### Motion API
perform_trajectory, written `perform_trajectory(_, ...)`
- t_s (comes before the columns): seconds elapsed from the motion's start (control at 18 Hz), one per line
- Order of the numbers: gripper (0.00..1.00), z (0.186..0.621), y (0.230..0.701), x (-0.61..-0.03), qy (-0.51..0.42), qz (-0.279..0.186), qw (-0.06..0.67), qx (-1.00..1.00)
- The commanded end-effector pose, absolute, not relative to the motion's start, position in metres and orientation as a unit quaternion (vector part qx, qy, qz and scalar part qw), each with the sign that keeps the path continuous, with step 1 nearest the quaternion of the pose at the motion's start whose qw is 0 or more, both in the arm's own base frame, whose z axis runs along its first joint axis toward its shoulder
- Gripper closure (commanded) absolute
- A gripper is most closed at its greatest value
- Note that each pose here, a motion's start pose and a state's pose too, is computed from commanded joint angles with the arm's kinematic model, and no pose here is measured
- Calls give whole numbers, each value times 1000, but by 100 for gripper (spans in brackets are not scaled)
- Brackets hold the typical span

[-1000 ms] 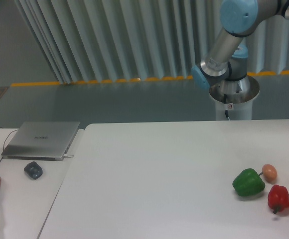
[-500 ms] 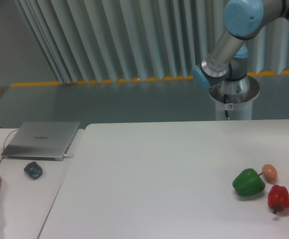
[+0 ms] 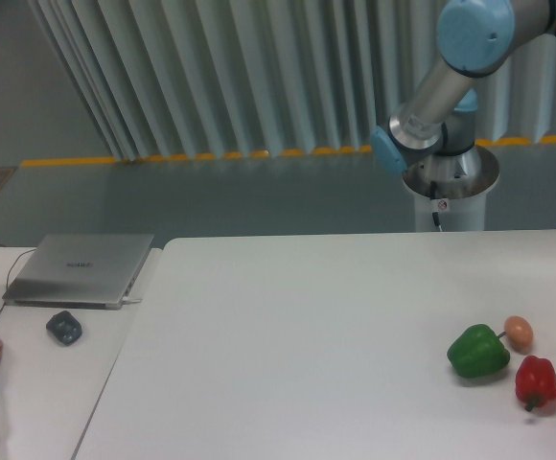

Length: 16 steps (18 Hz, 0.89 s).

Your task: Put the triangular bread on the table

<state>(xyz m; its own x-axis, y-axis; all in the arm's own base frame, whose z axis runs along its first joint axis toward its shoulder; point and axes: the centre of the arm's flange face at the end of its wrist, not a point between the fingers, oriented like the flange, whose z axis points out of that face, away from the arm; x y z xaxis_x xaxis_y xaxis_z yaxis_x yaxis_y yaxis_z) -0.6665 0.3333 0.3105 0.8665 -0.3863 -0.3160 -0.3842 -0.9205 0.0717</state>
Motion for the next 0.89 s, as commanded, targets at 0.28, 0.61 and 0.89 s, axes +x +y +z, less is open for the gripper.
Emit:
perform_trajectory(0.28,0,301,323,-672,-192,-158,4,969)
perform_trajectory(0.61,0,305,322,-676,-185,-161,3,969)
perform_trajectory(0.89,0,309,321,-672,-186,-160,2,969)
